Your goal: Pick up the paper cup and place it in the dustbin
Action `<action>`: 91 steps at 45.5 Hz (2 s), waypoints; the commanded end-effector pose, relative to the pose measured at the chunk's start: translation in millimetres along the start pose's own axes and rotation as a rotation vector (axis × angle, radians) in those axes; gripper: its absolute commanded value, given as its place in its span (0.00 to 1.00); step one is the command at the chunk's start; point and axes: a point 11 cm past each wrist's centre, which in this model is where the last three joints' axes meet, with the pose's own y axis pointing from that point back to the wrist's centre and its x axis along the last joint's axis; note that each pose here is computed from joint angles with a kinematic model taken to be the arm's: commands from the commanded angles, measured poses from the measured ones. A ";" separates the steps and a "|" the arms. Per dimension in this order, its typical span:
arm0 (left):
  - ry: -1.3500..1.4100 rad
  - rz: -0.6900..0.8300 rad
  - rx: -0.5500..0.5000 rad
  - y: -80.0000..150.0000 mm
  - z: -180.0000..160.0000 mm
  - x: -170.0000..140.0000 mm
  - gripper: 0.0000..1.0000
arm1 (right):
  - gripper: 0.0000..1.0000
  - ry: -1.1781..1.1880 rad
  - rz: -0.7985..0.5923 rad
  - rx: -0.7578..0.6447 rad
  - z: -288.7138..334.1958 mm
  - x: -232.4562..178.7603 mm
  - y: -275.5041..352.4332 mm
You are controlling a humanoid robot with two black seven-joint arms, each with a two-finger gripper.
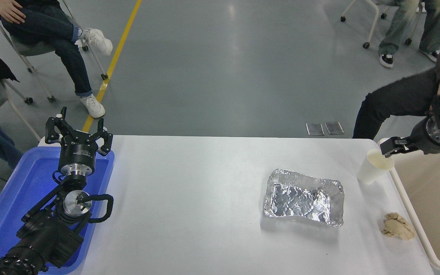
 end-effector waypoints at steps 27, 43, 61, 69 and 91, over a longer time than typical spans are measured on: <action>0.000 -0.001 -0.001 -0.5 0.3 -0.4 0.99 | 1.00 -0.183 0.225 -0.074 -0.5 -44.0 -73.8; 0.000 -0.001 -0.001 -0.5 0.3 -0.4 0.99 | 0.84 -0.238 0.230 -0.055 -9.8 -43.0 -76.0; 0.000 -0.001 -0.001 -0.5 0.3 -0.4 0.99 | 0.14 -0.250 0.194 -0.063 -11.0 -56.9 -82.3; 0.000 -0.001 -0.001 -0.5 0.3 -0.4 0.99 | 0.00 -0.274 0.188 -0.049 -13.3 -59.1 -83.3; 0.001 -0.002 -0.001 -0.6 0.2 -0.9 0.99 | 0.00 -0.271 0.166 0.035 -27.0 -12.0 -51.3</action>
